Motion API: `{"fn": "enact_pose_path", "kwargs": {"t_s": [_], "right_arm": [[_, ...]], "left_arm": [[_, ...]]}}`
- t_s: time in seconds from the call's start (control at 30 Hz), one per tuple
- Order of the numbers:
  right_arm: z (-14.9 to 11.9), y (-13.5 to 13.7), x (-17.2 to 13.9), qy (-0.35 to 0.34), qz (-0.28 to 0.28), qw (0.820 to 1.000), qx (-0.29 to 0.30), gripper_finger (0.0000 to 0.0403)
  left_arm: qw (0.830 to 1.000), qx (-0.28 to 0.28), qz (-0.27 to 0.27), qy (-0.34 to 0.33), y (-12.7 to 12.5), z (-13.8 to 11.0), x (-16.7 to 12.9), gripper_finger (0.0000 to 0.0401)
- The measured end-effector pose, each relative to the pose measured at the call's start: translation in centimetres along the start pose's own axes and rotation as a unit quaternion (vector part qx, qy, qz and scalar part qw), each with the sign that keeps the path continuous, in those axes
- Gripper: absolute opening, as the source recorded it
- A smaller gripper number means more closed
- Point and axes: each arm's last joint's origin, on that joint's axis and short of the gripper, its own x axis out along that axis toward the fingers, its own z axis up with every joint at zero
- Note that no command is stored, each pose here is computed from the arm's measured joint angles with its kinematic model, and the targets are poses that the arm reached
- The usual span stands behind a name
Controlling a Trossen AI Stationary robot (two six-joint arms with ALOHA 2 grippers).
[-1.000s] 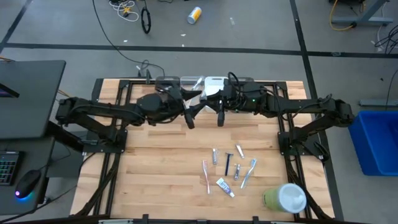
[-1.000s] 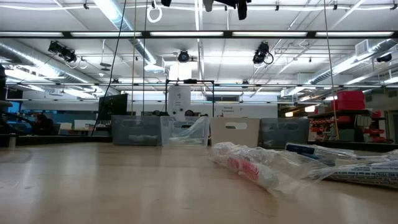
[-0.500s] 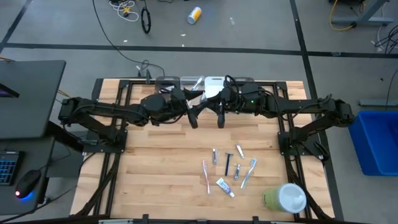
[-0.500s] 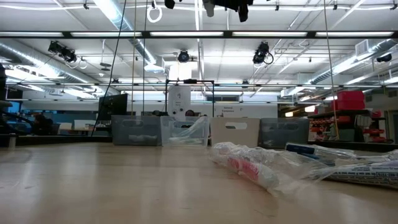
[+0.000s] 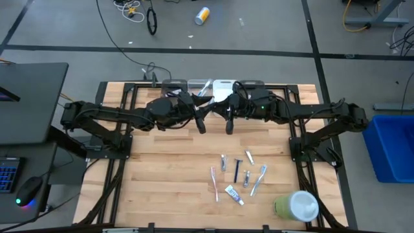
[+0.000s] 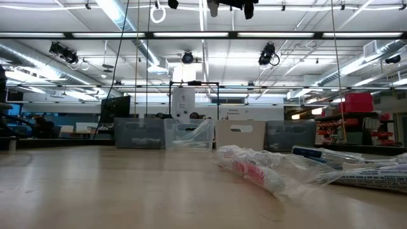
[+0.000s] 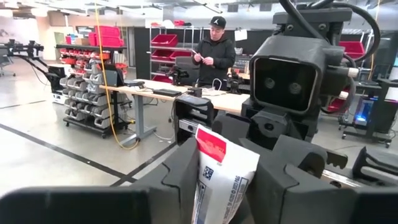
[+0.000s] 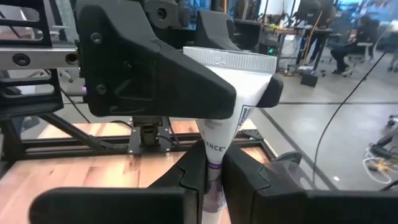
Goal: Pick & Place Travel size toiletries
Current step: Put the white toothpaste into the left black bin
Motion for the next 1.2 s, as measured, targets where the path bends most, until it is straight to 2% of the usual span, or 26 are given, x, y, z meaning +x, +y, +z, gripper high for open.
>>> {"fn": "enact_pose_path", "kwargs": {"t_s": [0.53,0.83,1.0,1.2], "right_arm": [[0.11,0.05,-0.01,-0.005,-0.003,1.000,-0.007,0.0048],[0.12,0.06,-0.01,-0.006,-0.002,1.000,-0.007,0.0051],[0.16,0.10,-0.02,-0.008,0.006,1.000,-0.006,0.0074],[0.29,0.10,-0.06,-0.013,0.007,1.000,0.018,0.0131]], "left_arm": [[1.000,0.008,0.011,0.000,0.06,0.03,-0.02,0.0076],[1.000,0.002,0.011,0.000,0.07,0.02,-0.02,0.0071],[1.000,0.009,0.009,-0.006,0.04,0.11,-0.02,0.0069],[1.000,0.014,0.009,-0.005,0.03,0.01,0.01,0.0061]]}}
